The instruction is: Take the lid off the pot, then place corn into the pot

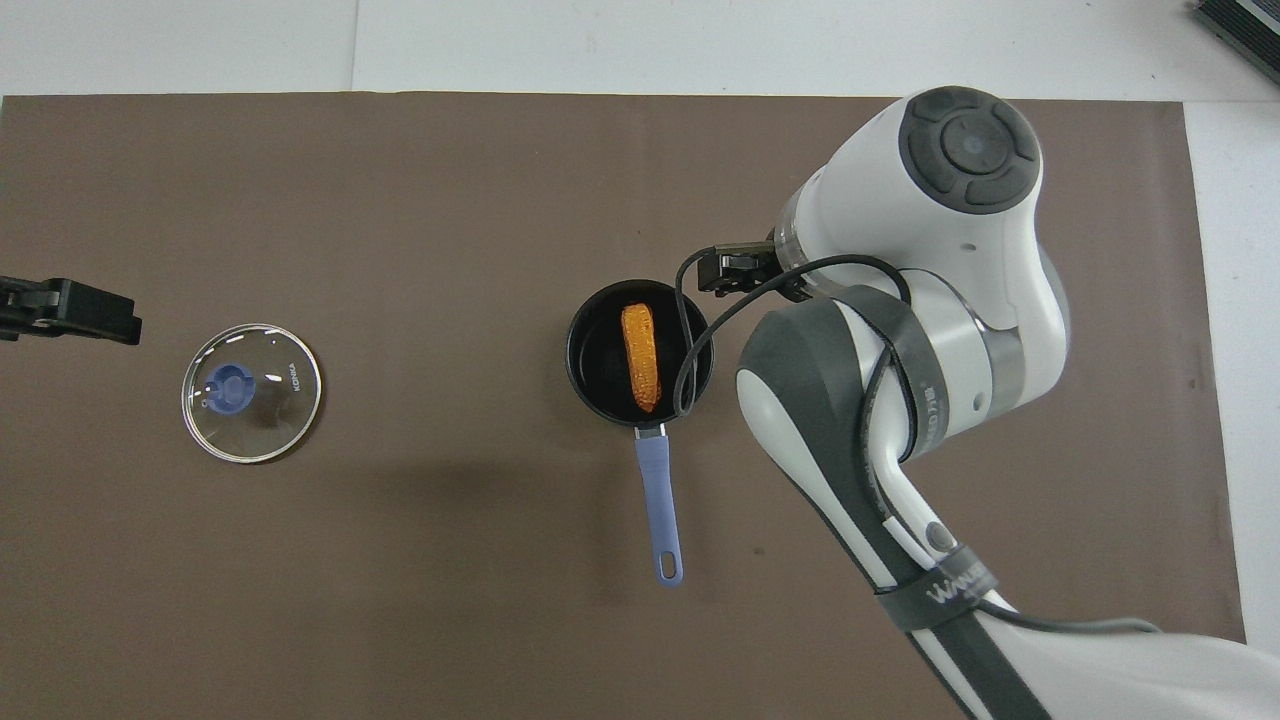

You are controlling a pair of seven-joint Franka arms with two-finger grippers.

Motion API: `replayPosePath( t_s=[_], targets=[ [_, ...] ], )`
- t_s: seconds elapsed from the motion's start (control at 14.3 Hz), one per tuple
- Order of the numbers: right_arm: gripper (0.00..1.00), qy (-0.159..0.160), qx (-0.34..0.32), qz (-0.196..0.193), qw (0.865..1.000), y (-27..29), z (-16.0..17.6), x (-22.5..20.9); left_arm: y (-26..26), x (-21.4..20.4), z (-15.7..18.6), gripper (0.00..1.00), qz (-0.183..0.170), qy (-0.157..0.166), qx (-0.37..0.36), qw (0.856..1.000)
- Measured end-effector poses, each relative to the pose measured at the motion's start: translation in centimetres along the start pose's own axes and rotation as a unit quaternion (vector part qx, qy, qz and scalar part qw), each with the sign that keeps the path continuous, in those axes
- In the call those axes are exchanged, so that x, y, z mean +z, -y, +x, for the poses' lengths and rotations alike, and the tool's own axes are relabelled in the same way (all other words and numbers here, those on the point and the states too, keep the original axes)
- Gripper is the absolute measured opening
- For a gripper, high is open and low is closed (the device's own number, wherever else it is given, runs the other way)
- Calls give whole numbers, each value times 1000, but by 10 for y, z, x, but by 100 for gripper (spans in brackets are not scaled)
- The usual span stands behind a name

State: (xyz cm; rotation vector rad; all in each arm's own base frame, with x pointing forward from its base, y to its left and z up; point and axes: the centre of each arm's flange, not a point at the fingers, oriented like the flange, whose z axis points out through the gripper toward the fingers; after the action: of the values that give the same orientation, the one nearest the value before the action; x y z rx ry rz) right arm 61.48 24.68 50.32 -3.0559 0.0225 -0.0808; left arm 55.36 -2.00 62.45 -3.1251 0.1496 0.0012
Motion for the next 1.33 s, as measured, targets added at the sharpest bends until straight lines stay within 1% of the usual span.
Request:
replayPosePath(
  t_s=[0.21,0.35,0.49,0.77,0.91,1.05,1.19,1.33],
  targets=[
    [100,29,9,-10,999,-17,-9,-15,0,0,0,100,0,0,0,1000],
    [100,47,30,-16,998,-46,-12,-34,0,0,0,100,0,0,0,1000],
    [100,57,56,-19,997,-83,-15,-55,0,0,0,100,0,0,0,1000],
    [100,45,101,-15,994,-146,-16,-92,0,0,0,100,0,0,0,1000],
    [100,33,115,-12,993,-165,-18,-107,0,0,0,100,0,0,0,1000],
    [100,27,116,-9,993,-178,-22,-120,0,0,0,100,0,0,0,1000],
    [100,46,108,-21,993,-187,-33,-128,0,0,0,100,0,0,0,1000],
    [100,49,97,-41,993,-193,-41,-136,0,0,0,100,0,0,0,1000]
  ],
)
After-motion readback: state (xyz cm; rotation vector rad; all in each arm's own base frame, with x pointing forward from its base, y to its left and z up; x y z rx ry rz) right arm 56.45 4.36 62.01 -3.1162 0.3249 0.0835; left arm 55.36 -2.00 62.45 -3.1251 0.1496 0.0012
